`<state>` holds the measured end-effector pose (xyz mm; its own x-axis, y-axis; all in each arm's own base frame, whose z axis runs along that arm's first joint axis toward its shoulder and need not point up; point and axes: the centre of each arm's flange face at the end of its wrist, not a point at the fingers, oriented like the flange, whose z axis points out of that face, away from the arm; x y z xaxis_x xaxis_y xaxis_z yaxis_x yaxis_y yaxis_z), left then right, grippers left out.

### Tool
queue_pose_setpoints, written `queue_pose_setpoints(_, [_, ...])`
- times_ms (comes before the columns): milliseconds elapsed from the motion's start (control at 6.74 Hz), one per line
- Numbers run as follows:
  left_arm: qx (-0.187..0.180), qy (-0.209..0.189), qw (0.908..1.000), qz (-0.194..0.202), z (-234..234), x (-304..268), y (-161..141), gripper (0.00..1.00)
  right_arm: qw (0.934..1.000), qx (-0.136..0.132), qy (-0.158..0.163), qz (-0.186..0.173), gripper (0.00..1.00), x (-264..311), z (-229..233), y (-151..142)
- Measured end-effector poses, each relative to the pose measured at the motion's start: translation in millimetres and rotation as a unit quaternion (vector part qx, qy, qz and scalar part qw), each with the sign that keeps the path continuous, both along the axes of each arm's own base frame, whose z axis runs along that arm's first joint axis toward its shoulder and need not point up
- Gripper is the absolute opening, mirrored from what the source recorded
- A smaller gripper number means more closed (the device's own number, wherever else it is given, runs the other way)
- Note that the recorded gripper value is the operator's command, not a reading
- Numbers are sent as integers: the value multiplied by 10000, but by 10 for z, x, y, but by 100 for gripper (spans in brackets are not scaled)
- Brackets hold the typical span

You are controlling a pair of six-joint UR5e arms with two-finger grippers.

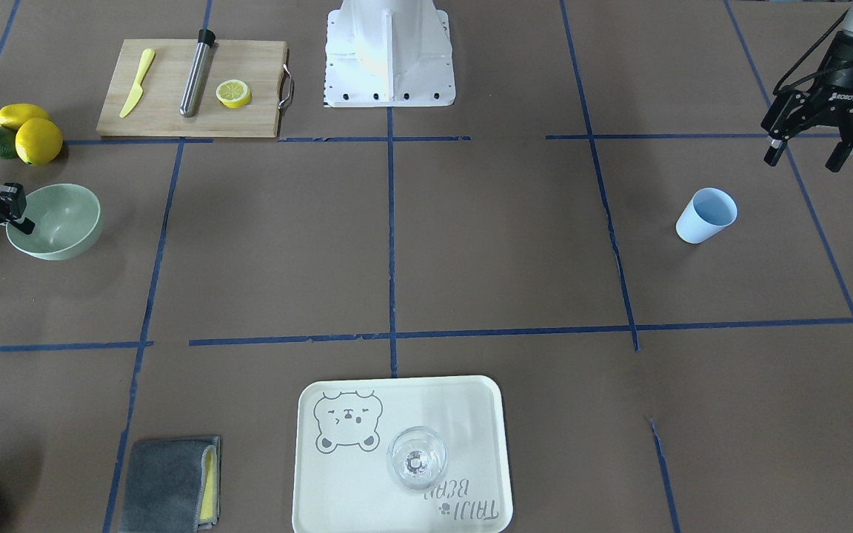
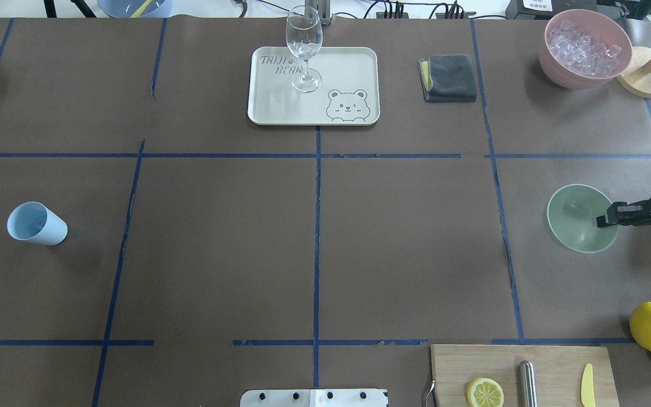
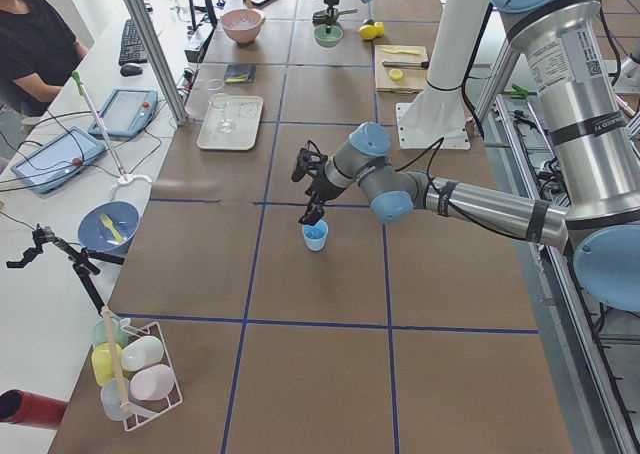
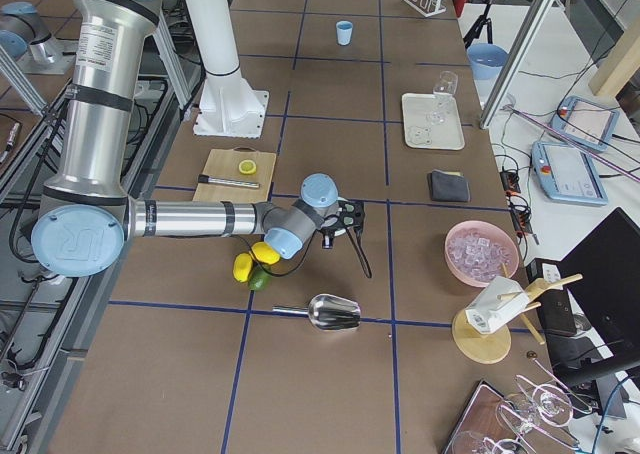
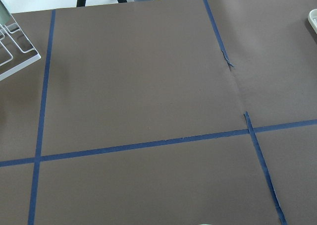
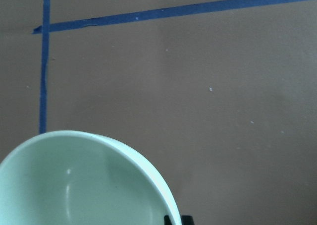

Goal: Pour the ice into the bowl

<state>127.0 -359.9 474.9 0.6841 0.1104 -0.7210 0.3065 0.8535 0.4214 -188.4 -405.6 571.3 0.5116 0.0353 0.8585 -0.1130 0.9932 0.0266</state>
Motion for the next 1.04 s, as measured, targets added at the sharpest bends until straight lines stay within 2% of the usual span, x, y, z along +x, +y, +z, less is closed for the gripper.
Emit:
queue_pose_setpoints(297, [50, 174, 9997, -192, 116, 24, 257, 99, 9979, -390, -508, 47, 0, -558, -761, -134])
queue_pose_setpoints(593, [8, 252, 9983, -525, 206, 336, 492, 98, 9932, -864, -785, -45, 0, -1297, -1949, -146])
queue_pose_setpoints(890, [-53, 310, 9949, -954, 323, 805, 742, 100, 9911, -1172, -626, -23, 0, -2191, -3253, -20])
queue_pose_setpoints(1038, [-11, 270, 9927, -1174, 459, 991, 848, 100, 9921, -1167, -463, 24, 0, -2593, -3746, 113])
